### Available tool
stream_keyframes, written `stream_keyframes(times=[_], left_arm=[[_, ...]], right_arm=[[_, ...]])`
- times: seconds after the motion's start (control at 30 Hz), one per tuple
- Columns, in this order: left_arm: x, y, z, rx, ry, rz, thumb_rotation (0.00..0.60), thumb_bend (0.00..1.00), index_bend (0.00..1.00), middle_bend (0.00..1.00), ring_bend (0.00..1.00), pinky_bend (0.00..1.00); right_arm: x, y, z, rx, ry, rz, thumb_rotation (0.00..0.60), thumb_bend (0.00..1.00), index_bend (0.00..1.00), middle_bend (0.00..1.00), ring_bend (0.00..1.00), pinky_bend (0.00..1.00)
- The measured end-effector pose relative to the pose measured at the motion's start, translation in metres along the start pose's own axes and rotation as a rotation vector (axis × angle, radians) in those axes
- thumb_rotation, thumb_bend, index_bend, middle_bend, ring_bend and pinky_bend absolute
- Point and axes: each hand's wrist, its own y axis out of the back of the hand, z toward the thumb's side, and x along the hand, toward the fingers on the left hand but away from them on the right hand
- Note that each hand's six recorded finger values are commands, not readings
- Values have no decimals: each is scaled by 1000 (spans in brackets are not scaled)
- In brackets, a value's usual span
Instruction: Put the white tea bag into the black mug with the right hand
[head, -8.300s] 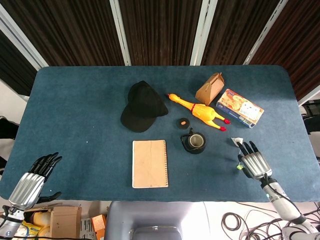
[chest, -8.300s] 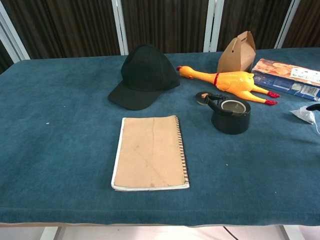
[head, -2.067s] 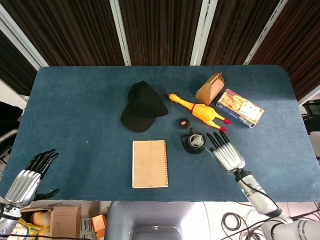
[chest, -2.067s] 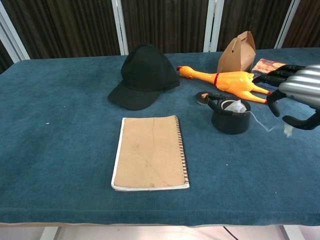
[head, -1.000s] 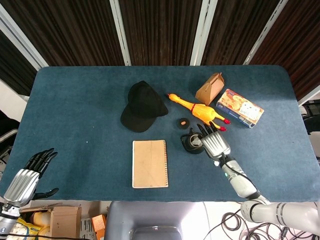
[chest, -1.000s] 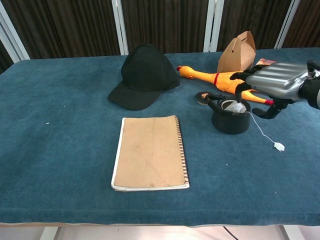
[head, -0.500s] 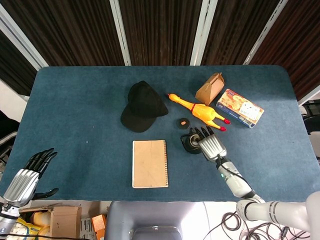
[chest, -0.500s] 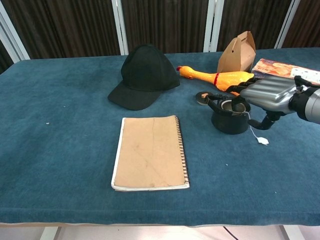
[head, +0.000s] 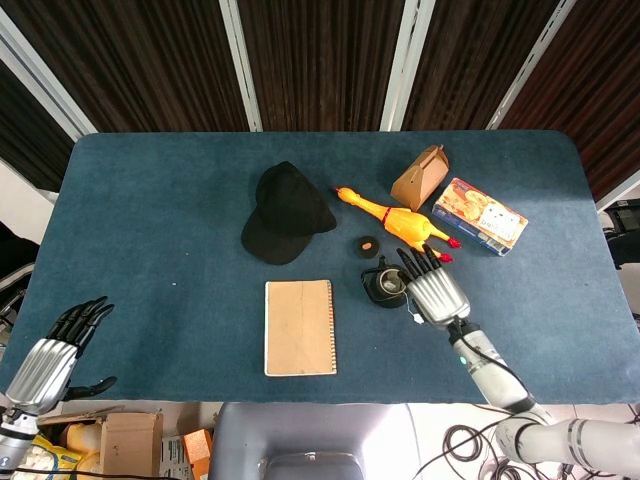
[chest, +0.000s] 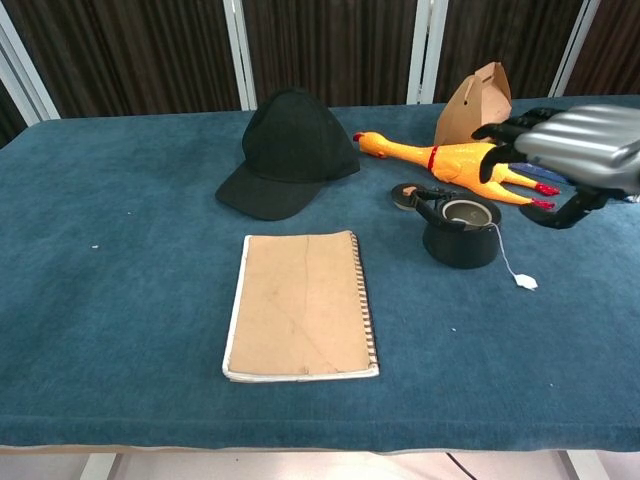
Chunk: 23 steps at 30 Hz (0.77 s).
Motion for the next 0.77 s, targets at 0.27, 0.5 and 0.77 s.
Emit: stream_keyframes(times=[0.27,0.5,0.77], left_arm=[[-3,0,2,4,-1,9,600,32,0,0,0,92],[-3,-4,4,10,-4,-3,600,32,0,0,0,92],[-2,-9,8,33,-8,-5,600,32,0,0,0,92]], right_arm=[[84,7,-39,-89,-90,-148,600,406,122,0,0,0],[176,-14,-84,-211,-236,-264,600,400,113,0,0,0],[223,-45,-117,-306,-309,-282,600,380,89,0,0,0]])
